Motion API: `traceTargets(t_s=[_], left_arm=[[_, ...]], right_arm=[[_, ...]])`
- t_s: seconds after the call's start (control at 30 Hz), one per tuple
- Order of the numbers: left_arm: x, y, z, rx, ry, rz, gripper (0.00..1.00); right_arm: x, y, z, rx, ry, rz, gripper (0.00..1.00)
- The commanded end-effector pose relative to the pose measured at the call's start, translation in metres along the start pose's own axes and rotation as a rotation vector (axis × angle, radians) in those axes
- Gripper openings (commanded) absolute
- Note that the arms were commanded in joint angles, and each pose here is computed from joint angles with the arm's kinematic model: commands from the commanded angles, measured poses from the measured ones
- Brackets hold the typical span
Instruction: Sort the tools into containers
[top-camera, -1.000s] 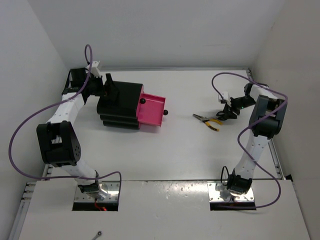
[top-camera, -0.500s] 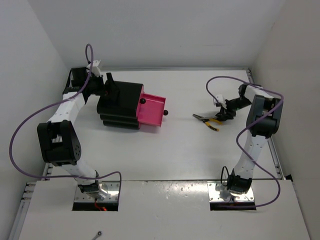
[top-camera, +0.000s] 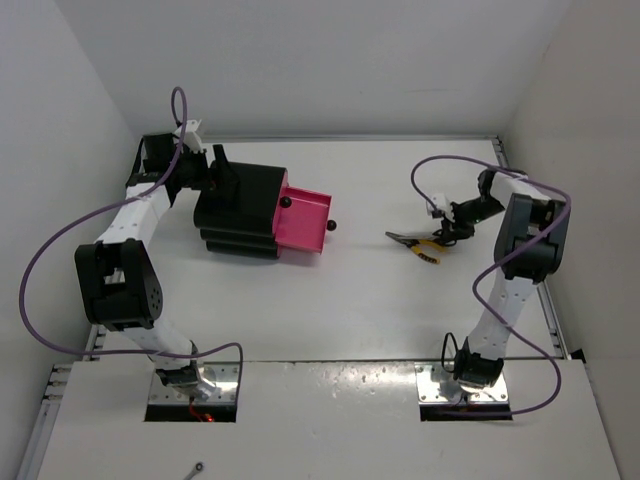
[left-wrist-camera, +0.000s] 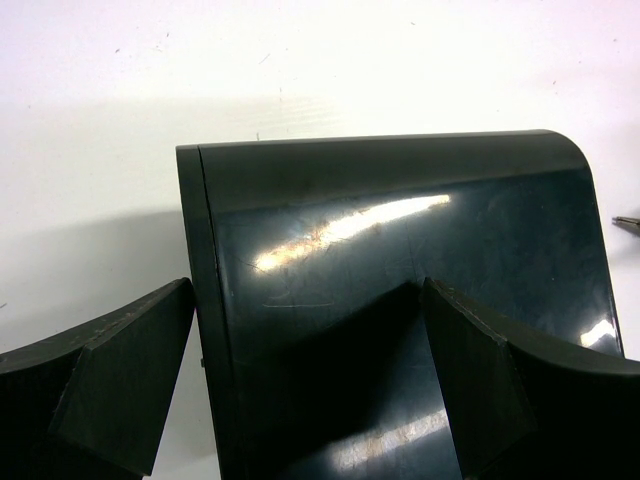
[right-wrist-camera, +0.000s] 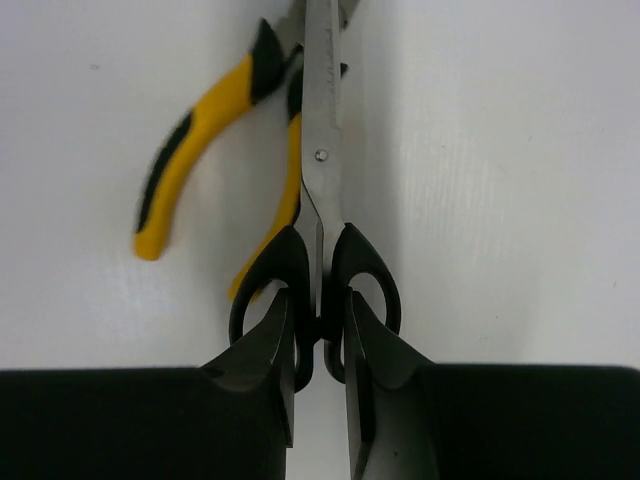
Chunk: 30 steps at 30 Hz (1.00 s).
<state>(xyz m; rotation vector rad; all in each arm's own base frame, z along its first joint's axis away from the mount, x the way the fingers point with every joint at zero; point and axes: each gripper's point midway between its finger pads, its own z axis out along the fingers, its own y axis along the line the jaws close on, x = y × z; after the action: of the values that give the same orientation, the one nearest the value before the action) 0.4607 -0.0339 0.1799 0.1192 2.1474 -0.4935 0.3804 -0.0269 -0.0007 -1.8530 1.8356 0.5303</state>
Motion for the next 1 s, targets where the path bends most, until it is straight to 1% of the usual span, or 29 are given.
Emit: traceTargets(t_s=[0.0,0.07,0.1,0.2,0.23,0.27,0.33,0.37,0.4,0.43,0.47,0.53,0.57,0.6,0.63,0.67,0.73,0.8,0.83,0.87,0.9,0.97], left_arm=[[0.101,0.007,0.011,-0.047,0.320,-0.045,1.00],[0.100,0.006,0.011,-0.038,0.319,-0.046,1.00],[0.100,0.006,0.011,-0.038,0.319,-0.046,1.00],[0.100,0.006,0.011,-0.038,0.319,-0.046,1.00],[0.100,0.006,0.011,-0.038,0.319,-0.046,1.00],[0.100,0.006,0.011,-0.038,0.319,-0.046,1.00],[0.100,0.006,0.011,-0.038,0.319,-0.046,1.00],[0.103,0.007,0.013,-0.038,0.328,-0.050,1.00],[0.103,0.005,0.013,-0.029,0.327,-0.052,1.00],[0.103,0.005,0.013,-0.029,0.327,-0.052,1.00],[0.103,0.005,0.013,-0.029,0.327,-0.052,1.00],[0.103,0.005,0.013,-0.029,0.327,-0.052,1.00],[0.103,0.005,0.013,-0.029,0.327,-0.052,1.00],[0.103,0.005,0.013,-0.029,0.327,-0.052,1.00],[0.103,0.005,0.013,-0.029,0.327,-0.052,1.00],[0.103,0.005,0.013,-0.029,0.327,-0.052,1.00],[0.103,0.005,0.013,-0.029,0.327,-0.052,1.00],[0.103,0.005,0.013,-0.029,0.327,-0.052,1.00],[0.103,0.005,0.013,-0.029,0.327,-0.052,1.00],[0.103,0.005,0.013,-0.029,0.327,-0.052,1.00],[0.103,0.005,0.013,-0.029,0.327,-0.052,1.00],[0.103,0.003,0.013,-0.020,0.326,-0.053,1.00]], right_arm=[[-0.046,0.006,-0.039,0.043,-0.045,-0.049,0.00],[-0.057,0.013,-0.049,0.047,-0.058,-0.015,0.00],[-0.071,0.014,-0.056,0.062,-0.068,-0.026,0.00],[-0.091,0.015,-0.062,0.071,-0.066,0.004,0.00],[-0.107,0.016,-0.063,0.074,-0.067,0.036,0.00],[-0.113,0.016,-0.063,0.077,-0.054,0.052,0.00],[-0.128,0.007,-0.063,0.112,-0.032,0.079,0.00],[-0.148,0.005,-0.059,0.120,-0.032,0.129,0.00],[-0.161,-0.001,-0.060,0.147,-0.042,0.132,0.00],[-0.172,-0.006,-0.058,0.162,-0.055,0.161,0.00],[-0.192,-0.008,-0.055,0.185,-0.066,0.258,0.00],[-0.217,-0.025,-0.056,0.237,-0.101,0.289,0.00],[-0.233,-0.024,-0.053,0.239,-0.121,0.377,0.00],[-0.237,-0.031,-0.044,0.245,-0.123,0.425,0.00],[-0.247,-0.037,-0.046,0.262,-0.129,0.449,0.00],[-0.258,-0.035,-0.040,0.248,-0.133,0.501,0.00],[-0.269,-0.041,-0.033,0.232,-0.144,0.557,0.00],[-0.283,-0.041,-0.022,0.222,-0.131,0.582,0.00],[-0.288,-0.040,-0.023,0.223,-0.105,0.577,0.00],[-0.286,-0.040,-0.011,0.207,-0.070,0.581,0.00],[-0.294,-0.034,-0.002,0.189,-0.043,0.574,0.00],[-0.297,-0.029,0.002,0.171,0.010,0.576,0.00]])
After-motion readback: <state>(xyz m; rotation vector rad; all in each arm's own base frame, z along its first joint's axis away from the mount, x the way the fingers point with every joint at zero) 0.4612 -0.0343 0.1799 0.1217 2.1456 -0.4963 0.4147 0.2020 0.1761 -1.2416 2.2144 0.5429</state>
